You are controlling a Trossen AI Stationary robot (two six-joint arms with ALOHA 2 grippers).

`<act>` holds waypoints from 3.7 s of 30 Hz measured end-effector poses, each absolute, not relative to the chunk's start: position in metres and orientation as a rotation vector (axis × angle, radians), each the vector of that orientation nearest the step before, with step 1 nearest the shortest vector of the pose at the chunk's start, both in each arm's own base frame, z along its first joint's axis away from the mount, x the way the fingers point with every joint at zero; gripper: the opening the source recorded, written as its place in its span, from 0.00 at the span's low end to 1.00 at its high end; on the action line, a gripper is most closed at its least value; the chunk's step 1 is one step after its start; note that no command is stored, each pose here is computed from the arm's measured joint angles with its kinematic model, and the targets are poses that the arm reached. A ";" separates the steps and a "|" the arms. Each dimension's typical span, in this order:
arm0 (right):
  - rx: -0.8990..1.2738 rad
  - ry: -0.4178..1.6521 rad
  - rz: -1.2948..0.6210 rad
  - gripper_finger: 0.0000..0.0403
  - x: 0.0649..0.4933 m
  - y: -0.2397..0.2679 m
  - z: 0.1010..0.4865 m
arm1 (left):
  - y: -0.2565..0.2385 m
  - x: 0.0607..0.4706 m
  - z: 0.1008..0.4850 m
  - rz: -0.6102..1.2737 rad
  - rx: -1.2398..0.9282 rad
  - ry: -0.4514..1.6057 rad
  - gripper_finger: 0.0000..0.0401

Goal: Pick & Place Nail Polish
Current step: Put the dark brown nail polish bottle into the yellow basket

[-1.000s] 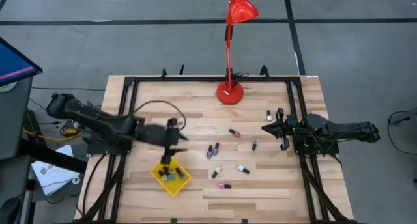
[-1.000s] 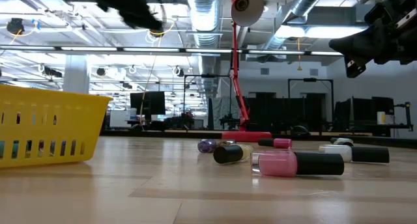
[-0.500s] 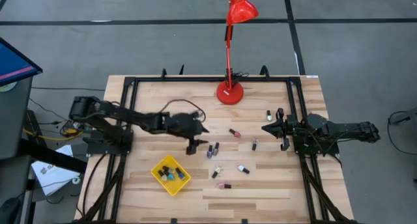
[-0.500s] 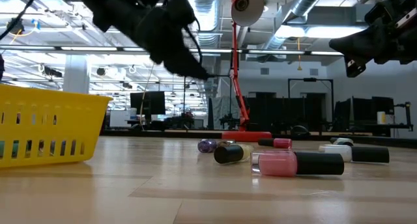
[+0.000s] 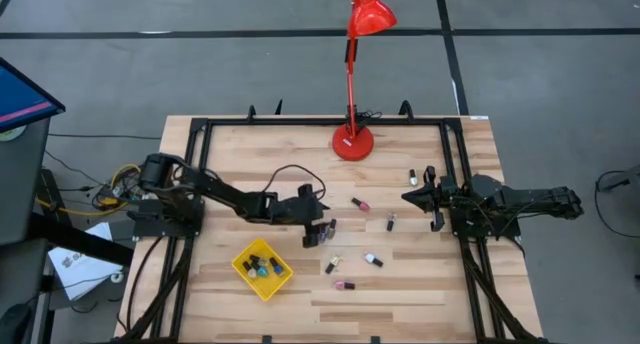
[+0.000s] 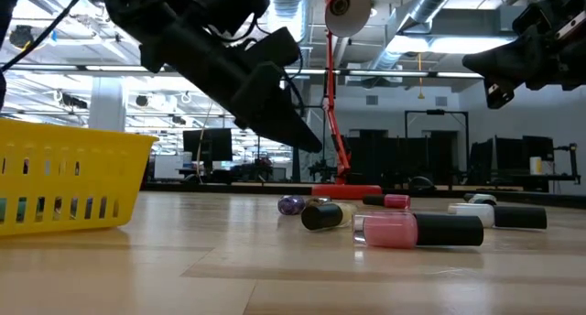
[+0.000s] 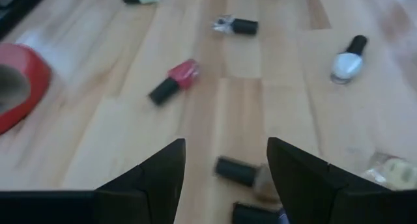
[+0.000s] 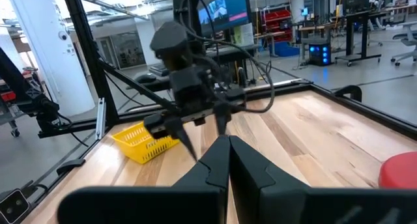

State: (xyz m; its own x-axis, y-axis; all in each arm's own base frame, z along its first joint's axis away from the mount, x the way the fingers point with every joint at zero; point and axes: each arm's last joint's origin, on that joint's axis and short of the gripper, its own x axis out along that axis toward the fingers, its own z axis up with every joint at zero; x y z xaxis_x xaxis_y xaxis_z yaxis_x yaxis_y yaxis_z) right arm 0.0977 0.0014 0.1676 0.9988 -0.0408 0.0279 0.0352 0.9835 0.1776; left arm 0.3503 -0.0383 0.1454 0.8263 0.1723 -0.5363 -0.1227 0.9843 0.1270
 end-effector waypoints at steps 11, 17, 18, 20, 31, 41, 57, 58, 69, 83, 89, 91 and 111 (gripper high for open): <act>0.178 -0.032 -0.039 0.00 0.098 0.001 0.168 | -0.040 0.353 0.135 0.193 0.025 0.610 0.53; 0.178 -0.032 -0.038 0.00 0.098 0.001 0.168 | -0.050 0.364 0.121 0.191 -0.024 0.631 0.53; 0.178 -0.032 -0.039 0.00 0.098 0.001 0.168 | -0.052 0.366 0.120 0.188 -0.022 0.630 0.53; 0.178 -0.032 -0.039 0.00 0.098 0.001 0.168 | -0.055 0.370 0.116 0.189 -0.017 0.634 0.53; 0.178 -0.032 -0.038 0.00 0.098 0.001 0.168 | -0.058 0.366 0.100 0.240 0.024 0.735 0.53; 0.178 -0.032 -0.038 0.00 0.098 0.001 0.168 | -0.057 0.364 0.099 0.266 -0.009 0.757 0.53; 0.178 -0.032 -0.039 0.00 0.098 0.001 0.168 | -0.045 0.366 0.098 0.226 -0.058 0.776 0.39; 0.178 -0.032 -0.039 0.00 0.098 0.001 0.168 | -0.045 0.366 0.098 0.225 -0.058 0.776 0.35; 0.178 -0.032 -0.038 0.00 0.098 0.001 0.168 | -0.045 0.366 0.099 0.225 -0.059 0.776 0.29; 0.178 -0.030 -0.038 0.00 0.098 0.001 0.167 | -0.040 0.345 0.188 0.136 0.004 0.682 0.26; 0.178 -0.033 -0.039 0.00 0.098 0.001 0.168 | -0.051 0.295 0.233 0.022 0.018 0.810 0.26; 0.178 -0.033 -0.038 0.00 0.098 0.001 0.168 | -0.057 0.277 0.244 -0.009 0.033 0.853 0.26; 0.178 -0.033 -0.038 0.00 0.098 0.001 0.168 | -0.137 0.207 0.208 -0.329 0.152 1.093 0.27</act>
State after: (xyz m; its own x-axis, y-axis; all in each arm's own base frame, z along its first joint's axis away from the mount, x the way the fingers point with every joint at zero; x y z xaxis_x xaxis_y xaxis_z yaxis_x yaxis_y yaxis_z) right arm 0.0976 0.0014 0.1678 0.9987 -0.0412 0.0294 0.0353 0.9835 0.1777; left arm 0.2068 -0.1373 0.2079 0.4176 -0.1865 -0.8893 0.3351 0.9413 -0.0400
